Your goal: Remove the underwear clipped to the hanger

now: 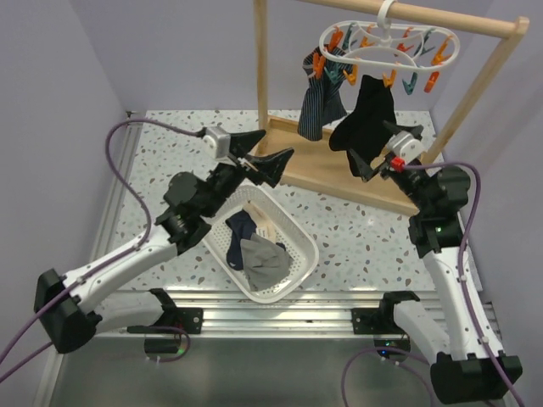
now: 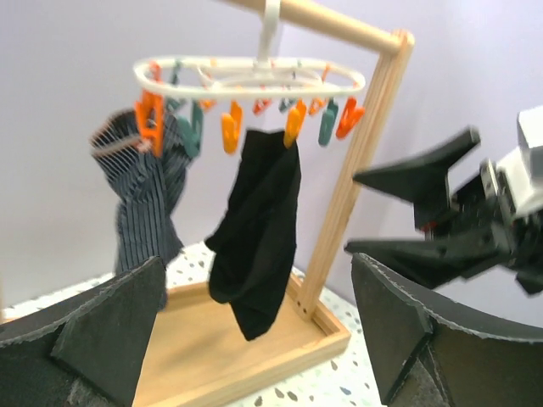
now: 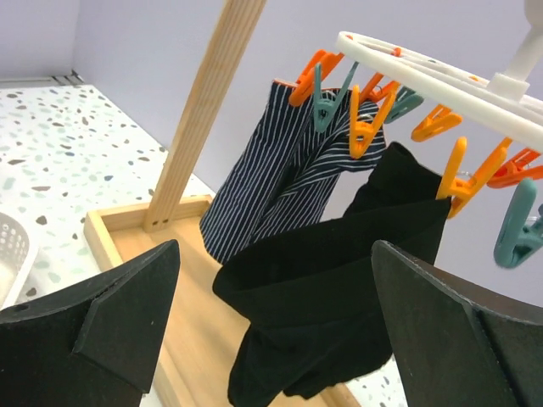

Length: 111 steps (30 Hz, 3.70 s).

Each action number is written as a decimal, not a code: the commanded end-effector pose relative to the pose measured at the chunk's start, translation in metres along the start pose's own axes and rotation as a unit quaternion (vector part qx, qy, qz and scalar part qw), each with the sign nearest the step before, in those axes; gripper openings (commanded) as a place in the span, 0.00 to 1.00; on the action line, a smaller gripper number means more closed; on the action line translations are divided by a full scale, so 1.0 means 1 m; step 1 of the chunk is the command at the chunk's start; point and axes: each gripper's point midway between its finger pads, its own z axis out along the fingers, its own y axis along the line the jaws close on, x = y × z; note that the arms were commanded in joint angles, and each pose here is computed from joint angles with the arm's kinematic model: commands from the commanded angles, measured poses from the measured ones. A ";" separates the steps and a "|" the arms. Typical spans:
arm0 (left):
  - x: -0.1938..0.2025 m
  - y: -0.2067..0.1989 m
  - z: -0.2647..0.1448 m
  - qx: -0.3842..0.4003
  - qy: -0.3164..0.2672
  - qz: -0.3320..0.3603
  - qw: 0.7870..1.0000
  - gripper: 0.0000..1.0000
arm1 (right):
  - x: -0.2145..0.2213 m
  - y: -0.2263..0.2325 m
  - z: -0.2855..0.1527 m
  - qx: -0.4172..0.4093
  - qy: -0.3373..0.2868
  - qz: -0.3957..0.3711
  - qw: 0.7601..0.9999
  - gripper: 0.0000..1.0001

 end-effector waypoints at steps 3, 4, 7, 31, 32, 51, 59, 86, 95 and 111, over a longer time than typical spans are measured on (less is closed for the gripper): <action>-0.010 0.030 -0.053 -0.072 -0.002 0.034 0.997 0.95 | -0.012 0.011 -0.009 0.024 -0.061 -0.072 0.995 0.99; -0.010 0.035 -0.059 -0.085 -0.003 0.031 0.996 0.95 | -0.006 0.015 -0.007 0.006 -0.040 -0.066 0.997 0.99; -0.008 0.044 -0.078 -0.111 -0.001 0.023 0.994 0.95 | -0.002 0.003 0.004 0.020 -0.023 -0.044 0.999 0.99; 0.003 0.074 -0.085 -0.173 0.023 0.067 0.982 0.99 | -0.006 -0.089 0.065 0.179 -0.013 0.179 0.967 0.99; 0.004 0.075 -0.087 -0.174 0.022 0.065 0.982 0.99 | -0.006 -0.090 0.064 0.176 -0.012 0.174 0.969 0.99; 0.010 0.077 -0.085 -0.172 0.029 0.063 0.983 1.00 | 0.012 -0.119 0.082 0.174 -0.022 0.122 0.977 0.94; 0.010 0.078 -0.088 -0.176 0.029 0.060 0.982 1.00 | -0.001 -0.136 0.094 0.185 -0.052 0.104 0.976 0.92; 0.011 0.078 -0.089 -0.176 0.028 0.047 0.983 1.00 | -0.005 -0.133 0.099 0.163 -0.059 0.078 0.982 0.15; 0.008 0.077 -0.089 -0.175 0.025 0.045 0.983 1.00 | -0.006 -0.127 0.098 0.151 -0.052 0.092 0.983 0.59; 0.028 0.069 -0.069 -0.144 0.050 0.037 0.988 1.00 | 0.007 -0.085 0.049 0.123 0.030 0.107 0.986 0.99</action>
